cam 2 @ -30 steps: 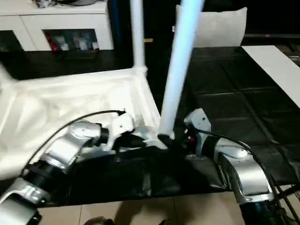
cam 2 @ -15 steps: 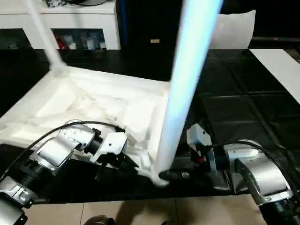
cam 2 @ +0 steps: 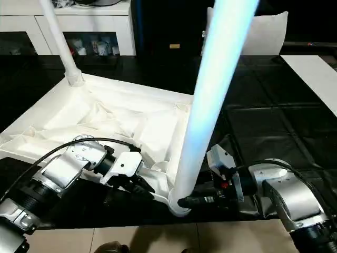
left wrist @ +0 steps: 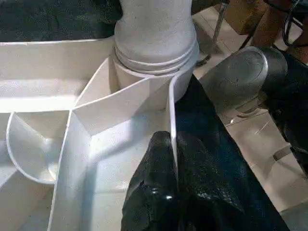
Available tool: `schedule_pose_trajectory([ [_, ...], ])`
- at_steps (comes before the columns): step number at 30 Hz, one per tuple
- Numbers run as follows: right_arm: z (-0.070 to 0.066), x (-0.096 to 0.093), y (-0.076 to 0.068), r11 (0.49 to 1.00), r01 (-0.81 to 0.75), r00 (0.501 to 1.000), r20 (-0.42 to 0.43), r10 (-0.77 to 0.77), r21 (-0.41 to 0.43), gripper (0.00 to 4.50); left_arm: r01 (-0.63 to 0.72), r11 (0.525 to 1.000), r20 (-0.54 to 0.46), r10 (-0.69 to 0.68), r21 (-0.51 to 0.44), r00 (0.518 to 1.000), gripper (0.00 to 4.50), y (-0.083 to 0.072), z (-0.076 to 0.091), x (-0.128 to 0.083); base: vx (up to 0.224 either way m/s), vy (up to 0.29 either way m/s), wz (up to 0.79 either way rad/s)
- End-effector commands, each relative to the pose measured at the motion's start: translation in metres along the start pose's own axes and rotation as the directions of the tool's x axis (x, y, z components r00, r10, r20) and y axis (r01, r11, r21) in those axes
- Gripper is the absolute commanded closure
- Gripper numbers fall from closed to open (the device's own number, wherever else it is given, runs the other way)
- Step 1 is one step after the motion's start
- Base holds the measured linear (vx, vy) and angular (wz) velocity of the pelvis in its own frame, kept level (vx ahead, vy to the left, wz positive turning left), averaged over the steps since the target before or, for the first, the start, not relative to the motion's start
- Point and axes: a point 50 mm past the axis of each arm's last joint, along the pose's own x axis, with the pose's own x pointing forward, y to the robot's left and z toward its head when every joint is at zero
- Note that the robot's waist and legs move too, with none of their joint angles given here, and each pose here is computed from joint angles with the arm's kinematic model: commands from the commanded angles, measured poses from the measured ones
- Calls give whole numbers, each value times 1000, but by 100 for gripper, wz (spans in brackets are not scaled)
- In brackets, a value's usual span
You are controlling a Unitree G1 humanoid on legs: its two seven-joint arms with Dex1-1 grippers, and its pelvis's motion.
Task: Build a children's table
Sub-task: Rotate leg to tighten
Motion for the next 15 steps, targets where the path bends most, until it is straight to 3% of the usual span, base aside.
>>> schedule_pose_trajectory([
  [1,4,7,4,999,-33,998,55,33,13,236,16,1000,15,-16,19,1000,450,1,8,4,0,0,0],
  [2,7,11,5,999,3,994,109,-7,38,240,-40,999,24,40,-10,999,450,5,8,6,0,0,0],
  [6,8,20,3,992,115,983,135,-121,57,241,-163,983,37,166,-83,985,450,14,11,8,0,0,0],
  [8,7,29,-11,940,330,932,128,-340,90,242,-277,946,72,292,-171,954,450,23,17,13,0,0,0],
  [9,7,29,-11,940,330,932,128,-340,90,243,-277,946,72,292,-171,954,450,23,17,13,0,0,0],
  [12,7,34,-28,839,523,830,132,-541,148,248,-374,893,82,404,-250,911,450,32,22,19,0,0,0],
  [13,7,36,-36,771,609,765,119,-633,189,251,-423,859,77,461,-289,884,450,36,24,25,0,0,0],
  [15,6,39,-40,716,663,713,108,-693,220,252,-457,830,75,503,-321,861,450,40,26,29,0,0,0],
])
